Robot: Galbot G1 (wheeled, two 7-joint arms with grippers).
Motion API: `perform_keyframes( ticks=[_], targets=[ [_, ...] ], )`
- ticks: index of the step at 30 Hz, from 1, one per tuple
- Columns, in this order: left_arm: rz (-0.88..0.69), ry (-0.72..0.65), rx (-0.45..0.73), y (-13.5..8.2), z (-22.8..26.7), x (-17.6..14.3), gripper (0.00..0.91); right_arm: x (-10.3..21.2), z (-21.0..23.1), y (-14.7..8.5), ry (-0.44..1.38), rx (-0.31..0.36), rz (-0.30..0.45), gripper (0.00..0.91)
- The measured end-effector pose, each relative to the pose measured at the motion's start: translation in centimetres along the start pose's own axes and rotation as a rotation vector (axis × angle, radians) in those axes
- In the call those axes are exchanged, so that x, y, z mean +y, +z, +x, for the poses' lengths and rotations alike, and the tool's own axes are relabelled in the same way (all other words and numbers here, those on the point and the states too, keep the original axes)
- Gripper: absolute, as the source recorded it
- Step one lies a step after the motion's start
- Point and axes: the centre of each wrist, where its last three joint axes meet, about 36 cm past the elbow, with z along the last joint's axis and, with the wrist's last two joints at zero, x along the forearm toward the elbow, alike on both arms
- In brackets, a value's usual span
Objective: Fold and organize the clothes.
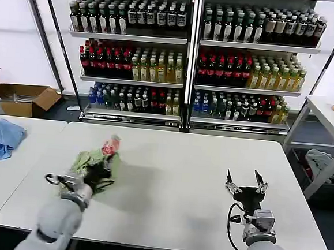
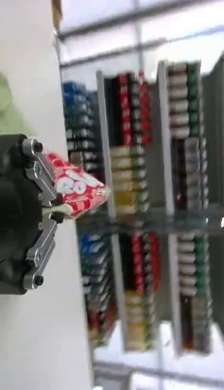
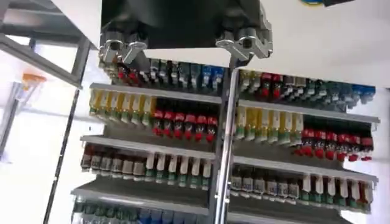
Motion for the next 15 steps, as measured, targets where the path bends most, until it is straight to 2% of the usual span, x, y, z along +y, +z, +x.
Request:
perform_keyframes(
  ticks=[8,9,10,15],
  targets=[
    [-0.083,0.101,0.030,0.9,-4.2,-7.1,0.030,-0.5,0.3,0.1,0.013,0.003,-0.001,0.907],
    [-0.087,0.107,0.035,0.9,-4.8,-7.7,0.574,-0.5,0.2,0.1,0.013,0.003,0.000,0.907],
    [-0.088,0.111,0.040,0.9,-5.3,-8.3,0.907,-0.6,0.2,0.0,0.013,0.002,0.000,0.907],
    [-0.070,0.145,0.025,0.5,-7.1,-11.5,0.907,-0.7,0.0,-0.1,0.009,-0.003,0.002,0.907]
  ],
)
